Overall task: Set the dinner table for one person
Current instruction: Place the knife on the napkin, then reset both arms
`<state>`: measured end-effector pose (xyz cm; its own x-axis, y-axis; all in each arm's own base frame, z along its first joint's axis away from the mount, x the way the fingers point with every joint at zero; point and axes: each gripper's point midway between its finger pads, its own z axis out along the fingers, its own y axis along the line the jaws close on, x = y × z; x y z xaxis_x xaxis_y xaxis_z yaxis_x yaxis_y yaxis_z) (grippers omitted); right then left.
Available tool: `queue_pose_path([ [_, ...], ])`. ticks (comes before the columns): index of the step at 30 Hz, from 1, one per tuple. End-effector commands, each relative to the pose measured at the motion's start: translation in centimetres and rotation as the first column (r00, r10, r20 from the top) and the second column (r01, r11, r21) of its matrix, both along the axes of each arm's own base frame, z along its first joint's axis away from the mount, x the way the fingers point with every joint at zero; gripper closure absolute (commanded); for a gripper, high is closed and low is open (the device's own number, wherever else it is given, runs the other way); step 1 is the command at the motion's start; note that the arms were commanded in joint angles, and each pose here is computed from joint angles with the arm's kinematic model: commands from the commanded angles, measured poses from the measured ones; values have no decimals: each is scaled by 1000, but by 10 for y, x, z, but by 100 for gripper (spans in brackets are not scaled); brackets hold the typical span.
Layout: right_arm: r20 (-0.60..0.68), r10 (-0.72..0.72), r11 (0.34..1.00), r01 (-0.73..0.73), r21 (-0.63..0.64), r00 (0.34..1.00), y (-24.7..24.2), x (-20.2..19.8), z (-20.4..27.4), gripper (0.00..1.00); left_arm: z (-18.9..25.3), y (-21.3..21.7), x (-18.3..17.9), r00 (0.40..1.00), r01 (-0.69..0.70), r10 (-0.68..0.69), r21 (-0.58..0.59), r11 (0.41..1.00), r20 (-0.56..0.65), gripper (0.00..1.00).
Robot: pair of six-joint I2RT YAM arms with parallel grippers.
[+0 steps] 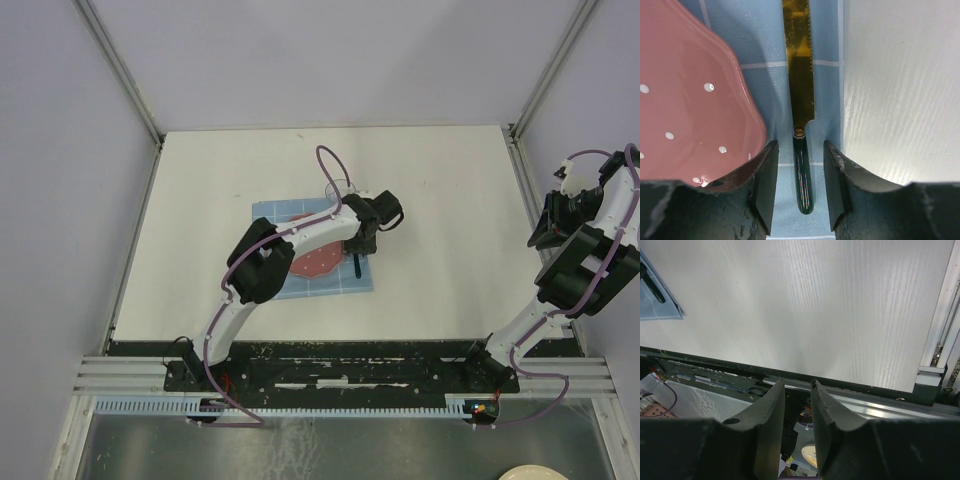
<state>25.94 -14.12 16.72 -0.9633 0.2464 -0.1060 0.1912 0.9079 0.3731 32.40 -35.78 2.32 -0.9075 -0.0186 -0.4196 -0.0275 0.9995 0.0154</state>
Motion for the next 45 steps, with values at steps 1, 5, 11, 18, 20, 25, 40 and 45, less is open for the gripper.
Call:
queue_pose_path([
  [1,47,-16,1000,16,17,999,6,4,15,65,56,-6,23,991,30,-23,-49,998,129,52],
  [5,49,-8,1000,7,23,999,8,3,17,65,110,-8,25,974,78,-54,-101,992,221,52],
  [11,51,18,997,-22,80,999,24,10,19,66,188,-4,24,901,193,-131,-110,975,413,52],
  [18,-24,262,963,-263,-63,965,55,29,-2,85,254,63,48,809,158,-87,-73,985,582,53],
  [20,-6,301,954,-301,-9,954,81,44,-6,95,245,97,55,805,97,-74,-8,995,589,53],
  [25,10,372,926,-372,68,928,128,73,-14,98,208,168,62,846,-48,0,76,996,533,57],
  [40,36,652,747,-650,138,757,247,102,-58,98,121,244,65,920,-125,47,179,976,388,79],
  [45,55,649,745,-648,160,759,264,106,-66,98,120,257,76,930,-109,22,217,970,367,80],
])
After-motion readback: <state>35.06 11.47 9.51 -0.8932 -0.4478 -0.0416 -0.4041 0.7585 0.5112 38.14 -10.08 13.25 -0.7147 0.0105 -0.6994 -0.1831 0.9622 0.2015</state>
